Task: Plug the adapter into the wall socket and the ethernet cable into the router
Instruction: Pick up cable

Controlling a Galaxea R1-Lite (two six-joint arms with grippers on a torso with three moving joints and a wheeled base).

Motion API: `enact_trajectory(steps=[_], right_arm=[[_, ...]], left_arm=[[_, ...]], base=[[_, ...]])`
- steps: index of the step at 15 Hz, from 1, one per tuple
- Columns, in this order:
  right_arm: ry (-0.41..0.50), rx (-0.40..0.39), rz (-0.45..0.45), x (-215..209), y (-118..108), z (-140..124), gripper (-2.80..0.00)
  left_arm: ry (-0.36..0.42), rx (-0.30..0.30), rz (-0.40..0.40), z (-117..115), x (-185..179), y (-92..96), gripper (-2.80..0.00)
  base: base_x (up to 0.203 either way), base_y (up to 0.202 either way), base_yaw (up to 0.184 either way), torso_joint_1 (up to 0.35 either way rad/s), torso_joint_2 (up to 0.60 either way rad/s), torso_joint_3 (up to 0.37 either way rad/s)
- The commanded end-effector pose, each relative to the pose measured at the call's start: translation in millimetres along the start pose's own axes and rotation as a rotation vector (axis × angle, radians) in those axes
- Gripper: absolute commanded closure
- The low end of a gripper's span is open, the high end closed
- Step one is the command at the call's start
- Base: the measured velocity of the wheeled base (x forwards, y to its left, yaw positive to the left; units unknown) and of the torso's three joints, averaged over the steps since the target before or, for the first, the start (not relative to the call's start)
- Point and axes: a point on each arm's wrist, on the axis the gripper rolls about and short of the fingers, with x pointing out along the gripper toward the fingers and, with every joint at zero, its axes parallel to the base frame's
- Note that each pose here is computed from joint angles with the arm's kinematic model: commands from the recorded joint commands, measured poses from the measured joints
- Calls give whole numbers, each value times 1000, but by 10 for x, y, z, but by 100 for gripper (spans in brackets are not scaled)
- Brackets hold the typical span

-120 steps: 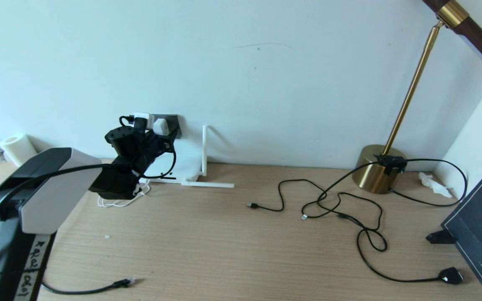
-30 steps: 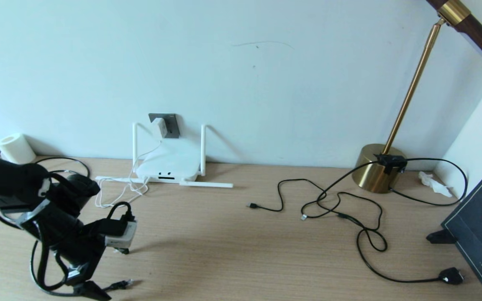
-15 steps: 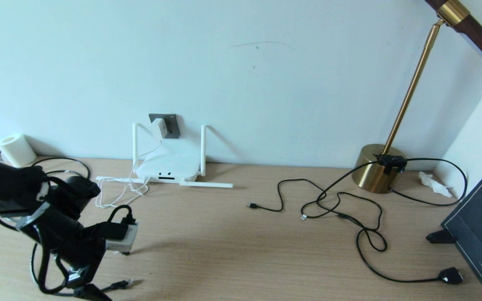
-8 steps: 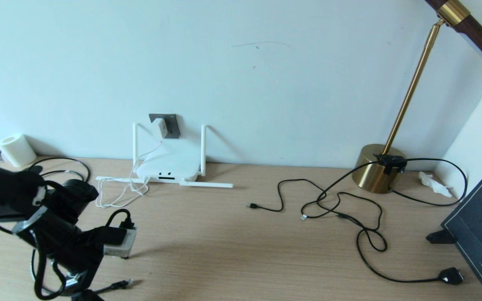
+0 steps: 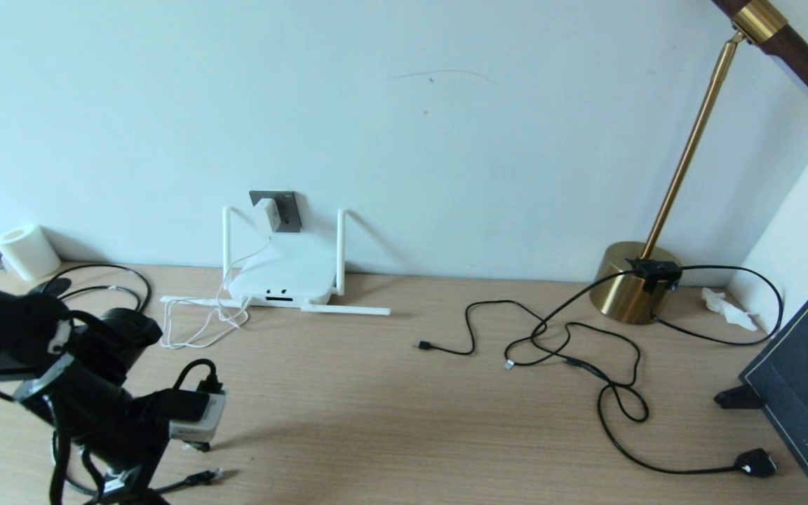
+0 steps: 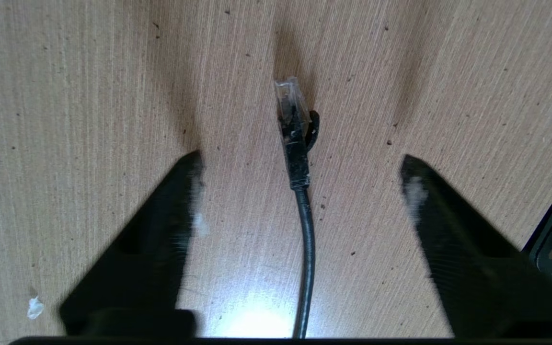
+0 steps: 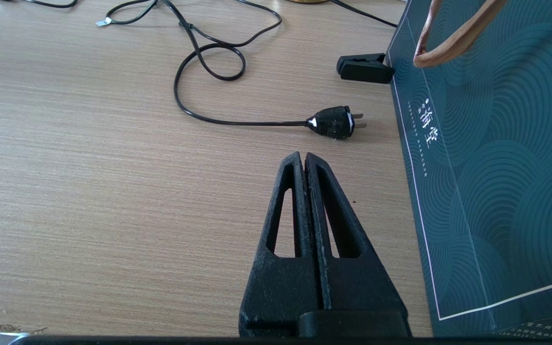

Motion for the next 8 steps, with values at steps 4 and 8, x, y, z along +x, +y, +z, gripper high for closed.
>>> enact_trajectory(steps=[4,8], right_arm=[[1,-1,0,0,0,-1,0],[1,-1,0,0,0,-1,0]], left_arm=[[-1,4,-4,-7,-13,-46,0],[-2,-2,0,-18,-42,-108,0]], base=[[0,0,0,0,0,0],[0,0,0,0,0,0]])
